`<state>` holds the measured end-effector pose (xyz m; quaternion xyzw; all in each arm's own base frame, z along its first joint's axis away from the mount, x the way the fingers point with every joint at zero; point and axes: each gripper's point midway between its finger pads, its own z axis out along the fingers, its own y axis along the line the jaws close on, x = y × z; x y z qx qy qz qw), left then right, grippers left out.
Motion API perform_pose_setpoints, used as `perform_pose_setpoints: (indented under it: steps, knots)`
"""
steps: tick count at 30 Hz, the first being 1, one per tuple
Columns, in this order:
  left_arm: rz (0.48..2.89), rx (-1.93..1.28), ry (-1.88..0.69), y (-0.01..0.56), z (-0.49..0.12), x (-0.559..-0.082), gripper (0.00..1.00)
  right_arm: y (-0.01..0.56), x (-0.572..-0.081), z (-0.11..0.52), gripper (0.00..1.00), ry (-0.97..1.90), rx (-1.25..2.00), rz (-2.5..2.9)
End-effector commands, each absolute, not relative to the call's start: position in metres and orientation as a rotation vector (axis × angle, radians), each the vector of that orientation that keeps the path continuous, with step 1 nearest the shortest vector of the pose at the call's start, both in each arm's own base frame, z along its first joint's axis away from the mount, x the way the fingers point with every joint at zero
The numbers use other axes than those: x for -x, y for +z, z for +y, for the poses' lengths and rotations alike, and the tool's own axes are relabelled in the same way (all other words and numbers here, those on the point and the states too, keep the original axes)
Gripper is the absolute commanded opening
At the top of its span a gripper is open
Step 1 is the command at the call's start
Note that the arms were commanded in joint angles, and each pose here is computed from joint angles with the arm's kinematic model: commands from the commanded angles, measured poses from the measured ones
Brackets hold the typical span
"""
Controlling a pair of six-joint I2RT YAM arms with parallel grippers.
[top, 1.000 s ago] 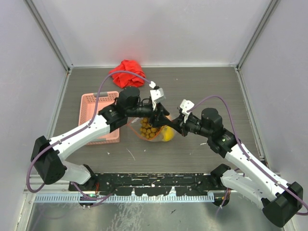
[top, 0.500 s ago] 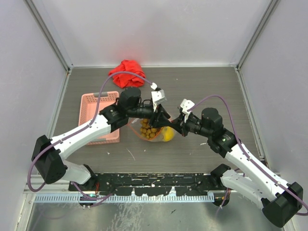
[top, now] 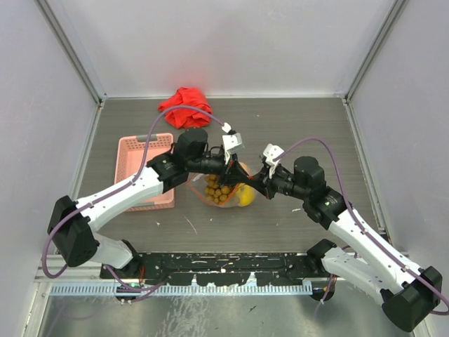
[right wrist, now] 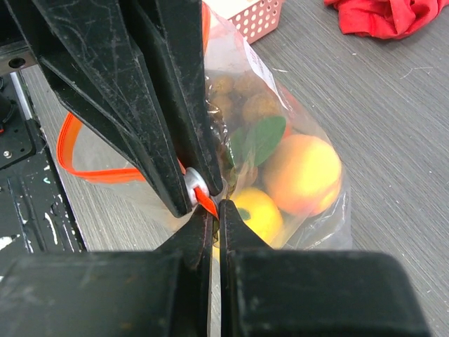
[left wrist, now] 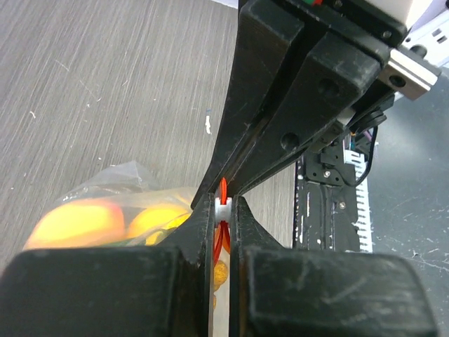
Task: Place the food in the zip-top bag and seal the zipper
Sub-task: Zip the zipper food storage bag at the center of the board.
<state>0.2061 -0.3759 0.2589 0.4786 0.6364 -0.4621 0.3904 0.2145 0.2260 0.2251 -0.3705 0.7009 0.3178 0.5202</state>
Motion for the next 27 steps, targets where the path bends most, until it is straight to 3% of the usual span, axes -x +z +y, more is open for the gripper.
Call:
perform_pose_setpoints:
  steps: [1,27]
  knots:
    - [1.577,-1.217,-1.109,0.278,-0.367,-0.208,0.0,0.275,-0.223,0.225,0.01,0.745,0.836,1.564]
    - [1.651,-1.177,-0.887,0.275,-0.334,-0.221,0.0,0.279,-0.242,0.19,0.01,0.652,0.629,1.669]
